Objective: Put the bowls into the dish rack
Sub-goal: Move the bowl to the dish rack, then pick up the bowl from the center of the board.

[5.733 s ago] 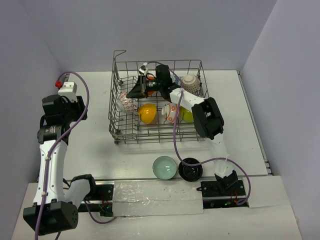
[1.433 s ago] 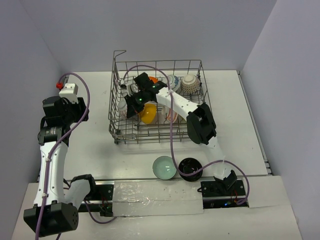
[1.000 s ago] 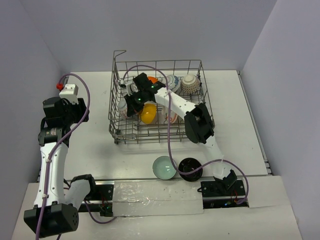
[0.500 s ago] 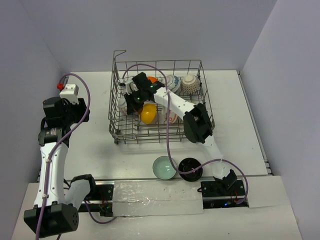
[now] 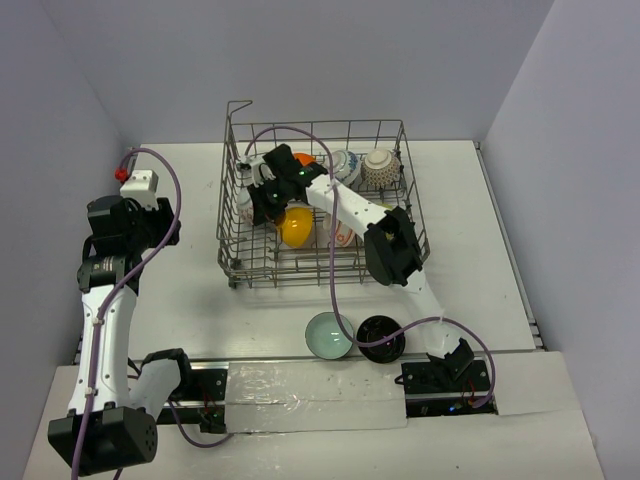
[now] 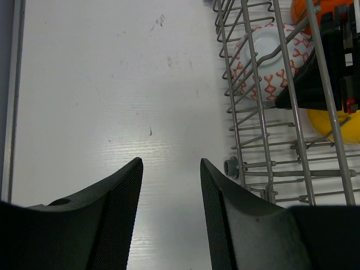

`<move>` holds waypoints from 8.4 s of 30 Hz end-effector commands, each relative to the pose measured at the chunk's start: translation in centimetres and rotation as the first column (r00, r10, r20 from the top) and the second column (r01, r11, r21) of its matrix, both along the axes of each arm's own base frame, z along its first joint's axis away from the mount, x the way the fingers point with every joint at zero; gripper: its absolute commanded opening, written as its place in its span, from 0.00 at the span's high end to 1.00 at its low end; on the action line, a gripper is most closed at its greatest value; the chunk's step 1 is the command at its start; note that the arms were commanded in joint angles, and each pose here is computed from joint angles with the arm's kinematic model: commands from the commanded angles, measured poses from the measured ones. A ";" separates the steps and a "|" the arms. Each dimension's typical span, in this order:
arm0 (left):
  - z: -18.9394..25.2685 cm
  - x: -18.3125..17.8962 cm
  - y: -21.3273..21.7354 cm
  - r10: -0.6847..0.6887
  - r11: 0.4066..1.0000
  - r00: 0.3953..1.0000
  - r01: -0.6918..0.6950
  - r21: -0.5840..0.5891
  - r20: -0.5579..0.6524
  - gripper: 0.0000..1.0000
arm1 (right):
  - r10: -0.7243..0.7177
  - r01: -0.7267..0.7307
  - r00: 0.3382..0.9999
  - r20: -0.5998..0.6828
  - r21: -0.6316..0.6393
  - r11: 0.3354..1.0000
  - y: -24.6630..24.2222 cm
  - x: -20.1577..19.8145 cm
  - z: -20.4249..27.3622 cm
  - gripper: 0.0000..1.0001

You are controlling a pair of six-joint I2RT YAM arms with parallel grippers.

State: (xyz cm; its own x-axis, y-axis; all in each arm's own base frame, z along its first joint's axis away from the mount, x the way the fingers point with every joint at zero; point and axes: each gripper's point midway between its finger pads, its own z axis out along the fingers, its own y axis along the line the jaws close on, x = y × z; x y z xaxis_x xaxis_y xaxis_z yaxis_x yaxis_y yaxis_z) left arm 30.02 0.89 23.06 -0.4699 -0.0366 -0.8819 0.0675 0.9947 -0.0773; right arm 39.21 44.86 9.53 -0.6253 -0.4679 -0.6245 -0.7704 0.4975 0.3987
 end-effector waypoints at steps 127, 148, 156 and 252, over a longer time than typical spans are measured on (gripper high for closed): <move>2.1 -0.6 0.9 0.020 1.000 0.995 -0.019 -0.012 0.102 0.10 | -0.253 0.235 0.912 0.323 0.095 0.967 -4.8 7.7 11.2 0.65; 2.7 -1.2 0.9 0.021 1.000 0.991 -0.022 0.006 0.131 0.10 | -0.155 0.083 0.785 0.600 0.146 0.986 -7.1 -2.5 24.6 0.63; 3.2 -1.3 0.5 -0.001 1.000 0.991 0.001 -0.001 0.135 0.10 | -0.115 0.054 0.719 0.685 0.110 0.992 -13.1 -7.6 26.6 0.59; 2.3 -1.9 1.7 0.042 0.999 0.991 -0.044 0.010 0.130 0.06 | 0.855 -0.790 0.518 0.039 -0.362 0.495 -19.2 -34.1 -0.1 0.59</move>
State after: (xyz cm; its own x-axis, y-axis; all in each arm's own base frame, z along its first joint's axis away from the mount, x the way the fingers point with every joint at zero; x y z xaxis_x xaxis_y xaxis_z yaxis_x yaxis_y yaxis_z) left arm 27.97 2.87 24.76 -0.3757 -0.0414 -0.9258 0.0154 0.9986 -0.0509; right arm 5.88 25.69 9.02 0.2573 -0.8666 -0.4275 -0.9303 -0.3419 0.1330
